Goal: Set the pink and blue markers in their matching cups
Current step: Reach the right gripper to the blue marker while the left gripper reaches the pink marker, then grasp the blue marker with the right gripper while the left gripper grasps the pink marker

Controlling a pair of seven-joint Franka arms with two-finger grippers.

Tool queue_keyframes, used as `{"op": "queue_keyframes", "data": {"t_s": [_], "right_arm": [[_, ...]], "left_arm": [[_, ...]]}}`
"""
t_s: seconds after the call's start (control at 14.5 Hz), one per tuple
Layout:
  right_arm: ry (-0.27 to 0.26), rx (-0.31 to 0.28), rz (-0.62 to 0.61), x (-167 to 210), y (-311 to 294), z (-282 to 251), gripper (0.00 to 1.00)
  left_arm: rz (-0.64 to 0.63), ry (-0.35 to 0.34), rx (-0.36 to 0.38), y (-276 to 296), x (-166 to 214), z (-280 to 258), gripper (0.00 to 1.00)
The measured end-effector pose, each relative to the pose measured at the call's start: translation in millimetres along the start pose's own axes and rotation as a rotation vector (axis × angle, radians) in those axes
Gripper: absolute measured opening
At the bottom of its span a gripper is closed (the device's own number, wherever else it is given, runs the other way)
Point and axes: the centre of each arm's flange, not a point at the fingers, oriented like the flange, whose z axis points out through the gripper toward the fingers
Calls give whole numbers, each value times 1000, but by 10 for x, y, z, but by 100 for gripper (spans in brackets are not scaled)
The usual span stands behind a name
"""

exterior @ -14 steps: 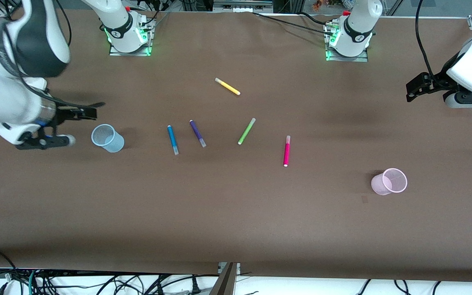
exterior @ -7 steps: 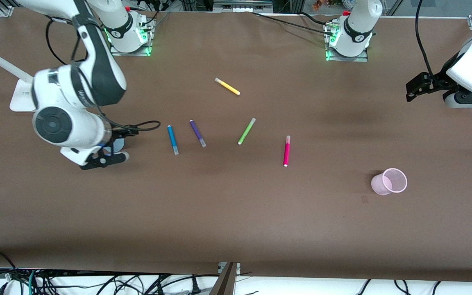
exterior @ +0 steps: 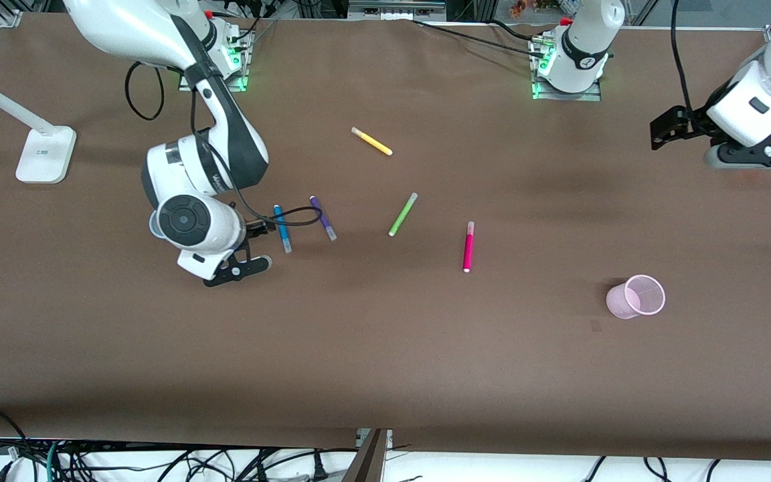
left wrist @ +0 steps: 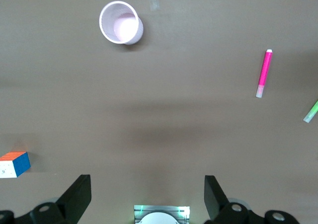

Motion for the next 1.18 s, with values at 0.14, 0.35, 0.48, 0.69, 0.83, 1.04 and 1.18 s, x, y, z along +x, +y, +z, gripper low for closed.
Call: {"op": "queue_keyframes", "data": {"t_s": [0.14,0.35,0.48,0.69,0.83,1.04,1.18], "right_arm": [[3,-1,-7,35,-54,194,100],[12,-5,-20,52,-280,503,100],[29,-7,-1,57,-368,681,100],[60,0,10,32,-378,900,100],[80,16,28,-1,-390,1044,100],[98,20,33,-36,-426,1188,100],[109,20,30,-28,-471,1224,100]], "left_arm": [[30,-53,3,157,145,244,100],[89,-130,-3,494,529,853,100],[101,-160,-12,723,754,1261,100],[109,-154,-35,996,1016,1731,100],[88,-150,-43,1225,1114,1987,100],[73,-119,-50,1691,1175,2303,100],[90,-56,-70,2008,1173,2543,100]]}}
